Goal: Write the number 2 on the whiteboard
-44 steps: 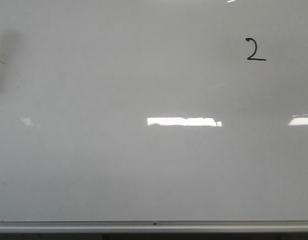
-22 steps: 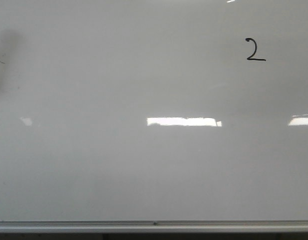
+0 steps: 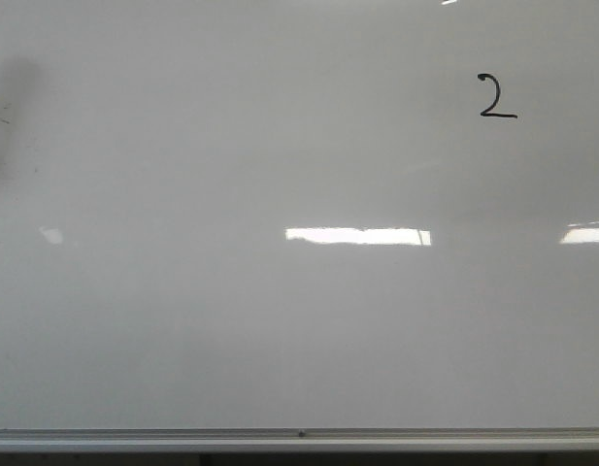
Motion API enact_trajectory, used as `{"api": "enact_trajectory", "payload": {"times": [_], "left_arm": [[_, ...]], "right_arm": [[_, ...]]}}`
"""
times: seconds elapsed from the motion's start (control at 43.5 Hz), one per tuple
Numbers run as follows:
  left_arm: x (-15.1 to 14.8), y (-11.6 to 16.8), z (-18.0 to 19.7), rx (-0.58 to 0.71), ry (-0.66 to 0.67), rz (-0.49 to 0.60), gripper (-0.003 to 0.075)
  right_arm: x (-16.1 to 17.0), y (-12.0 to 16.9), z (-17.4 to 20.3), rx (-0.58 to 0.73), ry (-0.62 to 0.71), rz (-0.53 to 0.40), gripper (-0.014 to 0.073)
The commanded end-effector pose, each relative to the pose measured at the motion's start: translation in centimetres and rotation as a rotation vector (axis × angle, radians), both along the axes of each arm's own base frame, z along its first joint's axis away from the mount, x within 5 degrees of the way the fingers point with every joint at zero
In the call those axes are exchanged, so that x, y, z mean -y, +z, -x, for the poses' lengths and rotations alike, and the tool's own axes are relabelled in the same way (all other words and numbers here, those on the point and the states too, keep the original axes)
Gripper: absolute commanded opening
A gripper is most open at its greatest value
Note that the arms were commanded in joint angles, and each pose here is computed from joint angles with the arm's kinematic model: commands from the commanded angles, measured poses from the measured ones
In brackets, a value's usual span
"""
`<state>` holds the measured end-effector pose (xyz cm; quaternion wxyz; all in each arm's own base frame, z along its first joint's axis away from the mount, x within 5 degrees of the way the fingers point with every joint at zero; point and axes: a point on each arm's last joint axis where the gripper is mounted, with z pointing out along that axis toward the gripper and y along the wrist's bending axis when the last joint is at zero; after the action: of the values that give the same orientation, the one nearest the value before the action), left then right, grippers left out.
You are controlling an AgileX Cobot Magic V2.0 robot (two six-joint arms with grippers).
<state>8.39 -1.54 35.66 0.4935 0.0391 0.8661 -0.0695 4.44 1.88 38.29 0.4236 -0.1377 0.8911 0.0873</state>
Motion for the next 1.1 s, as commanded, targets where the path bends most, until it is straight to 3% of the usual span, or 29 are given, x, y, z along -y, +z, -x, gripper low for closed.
{"api": "enact_trajectory", "payload": {"times": [0.0,0.345,0.414,0.506,0.782,0.92,1.08], "left_arm": [[0.0,1.3,-0.2,0.09,0.005,0.025,-0.002],[0.0,1.3,-0.2,0.09,0.005,0.025,-0.002],[-0.1,1.3,0.6,0.124,0.004,0.029,-0.002],[-0.9,1.1,1.3,0.244,0.039,-0.068,-0.002],[-1.2,-5.3,3.0,0.475,0.076,-0.03,-0.002],[-1.3,-9.3,3.4,0.547,0.111,0.008,-0.002],[-1.3,-11.5,3.6,0.601,0.125,0.024,-0.002]], "right_arm": [[0.0,1.3,-0.3,0.09,-0.013,-0.023,-0.0069],[0.0,1.3,-0.3,0.09,-0.013,-0.023,-0.0069],[0.0,1.3,-0.3,0.089,-0.013,-0.023,-0.0069],[0.0,1.3,-0.3,0.087,-0.013,-0.022,-0.0069],[0.0,1.3,-0.3,0.087,-0.013,-0.022,-0.0069],[0.0,1.3,-0.3,0.087,-0.013,-0.022,-0.0069],[0.0,1.3,-0.3,0.087,-0.013,-0.022,-0.0069]]}}
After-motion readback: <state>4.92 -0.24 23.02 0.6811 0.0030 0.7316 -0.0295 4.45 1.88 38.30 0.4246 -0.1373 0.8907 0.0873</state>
